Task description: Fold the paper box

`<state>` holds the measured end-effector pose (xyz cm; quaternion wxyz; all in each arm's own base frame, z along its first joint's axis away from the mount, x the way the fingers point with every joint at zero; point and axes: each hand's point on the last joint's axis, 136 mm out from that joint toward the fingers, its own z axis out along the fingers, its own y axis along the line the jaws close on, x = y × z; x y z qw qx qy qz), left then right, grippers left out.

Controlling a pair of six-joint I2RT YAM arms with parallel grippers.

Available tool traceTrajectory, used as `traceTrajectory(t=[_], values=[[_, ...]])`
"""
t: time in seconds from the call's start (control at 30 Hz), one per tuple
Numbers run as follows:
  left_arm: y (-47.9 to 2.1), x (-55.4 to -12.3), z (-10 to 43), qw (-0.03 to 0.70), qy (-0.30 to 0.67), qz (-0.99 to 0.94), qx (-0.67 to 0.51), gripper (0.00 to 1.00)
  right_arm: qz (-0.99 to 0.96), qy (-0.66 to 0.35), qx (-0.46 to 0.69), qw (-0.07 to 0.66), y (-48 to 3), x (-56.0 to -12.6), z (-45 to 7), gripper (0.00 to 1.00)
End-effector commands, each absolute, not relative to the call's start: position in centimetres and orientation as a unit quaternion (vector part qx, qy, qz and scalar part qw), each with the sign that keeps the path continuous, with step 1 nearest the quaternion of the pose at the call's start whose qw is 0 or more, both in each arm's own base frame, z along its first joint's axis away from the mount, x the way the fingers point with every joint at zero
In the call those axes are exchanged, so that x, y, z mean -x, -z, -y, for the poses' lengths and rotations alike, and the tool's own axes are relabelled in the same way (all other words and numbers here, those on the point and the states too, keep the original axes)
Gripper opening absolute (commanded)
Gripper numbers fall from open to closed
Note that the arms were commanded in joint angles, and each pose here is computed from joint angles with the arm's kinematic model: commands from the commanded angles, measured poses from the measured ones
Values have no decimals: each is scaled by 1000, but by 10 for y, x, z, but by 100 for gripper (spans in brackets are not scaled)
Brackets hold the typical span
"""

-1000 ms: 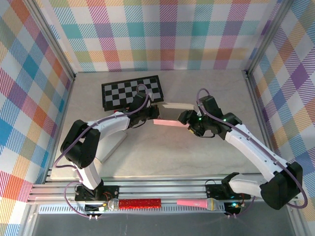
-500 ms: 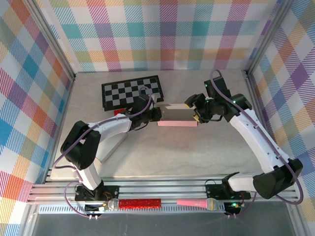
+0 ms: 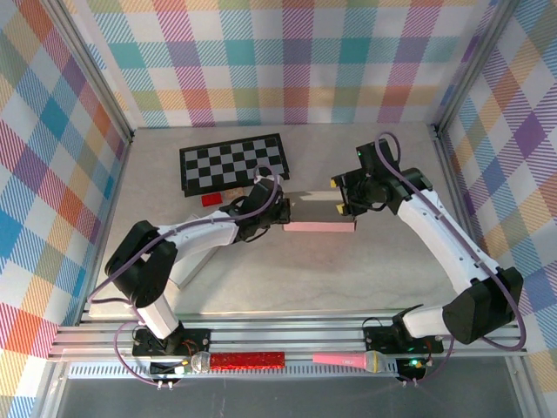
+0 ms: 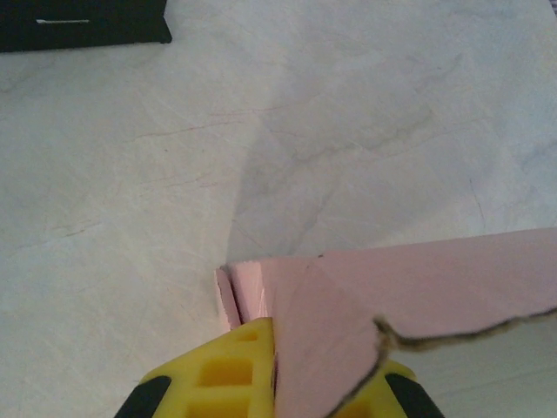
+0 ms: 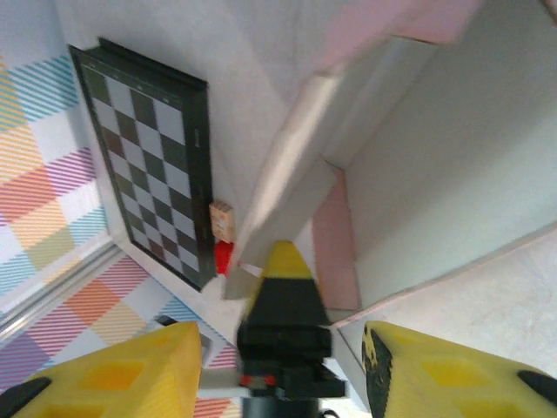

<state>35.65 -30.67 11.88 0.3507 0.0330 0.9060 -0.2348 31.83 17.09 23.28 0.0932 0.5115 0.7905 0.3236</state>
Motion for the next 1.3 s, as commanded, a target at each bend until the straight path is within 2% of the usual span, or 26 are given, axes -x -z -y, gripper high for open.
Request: traceTrajectory(t=[0.0, 0.17, 0.27, 0.4, 0.6, 0.9, 1.13, 1.27], values=[[-107, -342, 299, 347, 203, -915, -37, 3, -796, -338, -489, 116, -256, -327, -154, 54], [-100, -336, 298, 348, 194, -916, -47, 3, -865, -280, -407, 90, -242, -317, -114, 63], [-98, -333, 298, 349, 192, -916, -52, 3, -893, -265, -361, 49, -222, -312, -97, 66], [-98, -328, 300, 351, 196, -914, -60, 3, -907, -276, -314, -43, -185, -309, -107, 67], [-100, -321, 306, 352, 193, -912, -79, 5, -907, -294, -294, -63, -171, -324, -116, 68], [-88, -299, 304, 328, 183, -922, -91, 13, -913, -287, -264, -122, -131, -279, -140, 62], [-70, -276, 297, 290, 193, -935, -63, 23, -915, -292, -252, -116, -113, -255, -149, 56], [-69, -269, 293, 277, 193, -940, -56, 25, -924, -270, -241, -121, -100, -245, -153, 54]])
